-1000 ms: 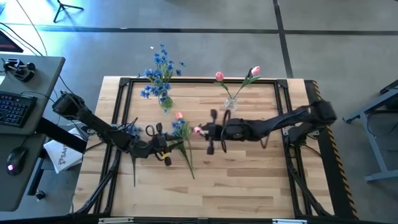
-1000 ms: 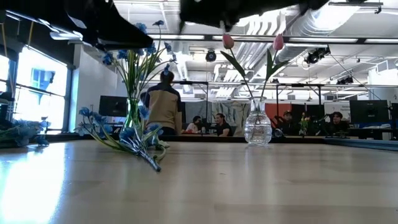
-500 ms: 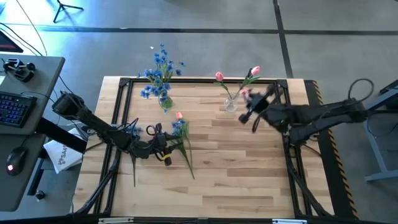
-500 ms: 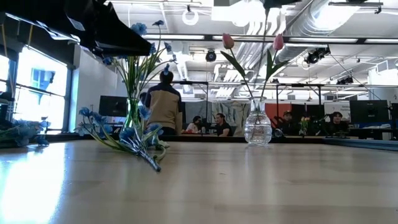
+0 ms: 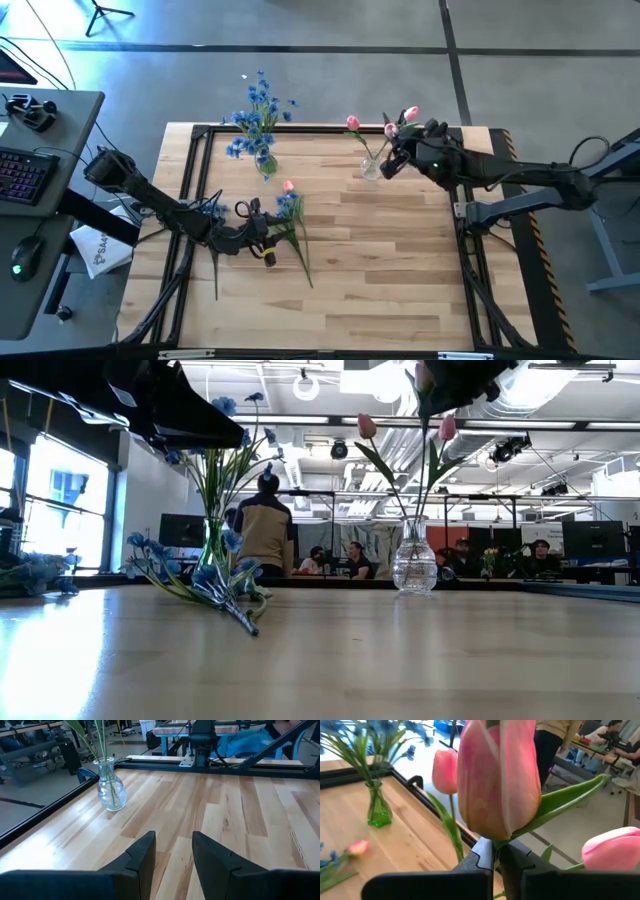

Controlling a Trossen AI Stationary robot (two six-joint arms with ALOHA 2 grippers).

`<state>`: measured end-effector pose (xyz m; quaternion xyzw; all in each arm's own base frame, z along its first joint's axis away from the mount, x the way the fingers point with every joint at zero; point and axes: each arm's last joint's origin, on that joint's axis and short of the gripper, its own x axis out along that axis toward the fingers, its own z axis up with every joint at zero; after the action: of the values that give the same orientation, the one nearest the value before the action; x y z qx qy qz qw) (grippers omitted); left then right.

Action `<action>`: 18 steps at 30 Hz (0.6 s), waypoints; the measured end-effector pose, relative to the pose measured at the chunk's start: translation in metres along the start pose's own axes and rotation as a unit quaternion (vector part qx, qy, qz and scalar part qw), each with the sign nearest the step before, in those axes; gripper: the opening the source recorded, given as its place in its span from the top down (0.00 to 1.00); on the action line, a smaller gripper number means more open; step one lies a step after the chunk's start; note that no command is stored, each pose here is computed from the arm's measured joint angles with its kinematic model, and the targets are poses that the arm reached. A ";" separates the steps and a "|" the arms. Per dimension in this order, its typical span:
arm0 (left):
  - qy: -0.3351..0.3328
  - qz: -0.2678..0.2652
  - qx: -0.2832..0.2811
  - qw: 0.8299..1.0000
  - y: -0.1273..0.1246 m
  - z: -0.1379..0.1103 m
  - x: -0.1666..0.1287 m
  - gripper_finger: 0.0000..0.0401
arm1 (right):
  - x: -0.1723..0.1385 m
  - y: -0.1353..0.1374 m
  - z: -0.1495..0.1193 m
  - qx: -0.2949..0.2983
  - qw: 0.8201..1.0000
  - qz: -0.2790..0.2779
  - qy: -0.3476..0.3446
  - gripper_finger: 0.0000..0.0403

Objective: Sort flowers into vase by color
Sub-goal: Put the bottom pink flower into the transparent vase

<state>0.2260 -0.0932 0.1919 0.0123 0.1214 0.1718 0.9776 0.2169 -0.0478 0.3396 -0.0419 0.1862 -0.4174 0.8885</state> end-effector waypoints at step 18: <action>0.001 -0.008 0.000 1.000 0.000 0.000 0.000 0.71 | 0.014 -0.013 -0.028 0.020 0.986 0.076 0.148 0.42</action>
<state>0.2261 -0.0936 0.1918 0.0110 0.1228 0.1645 0.9786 0.2056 -0.0646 0.3128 0.0525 0.3094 -0.3542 0.8809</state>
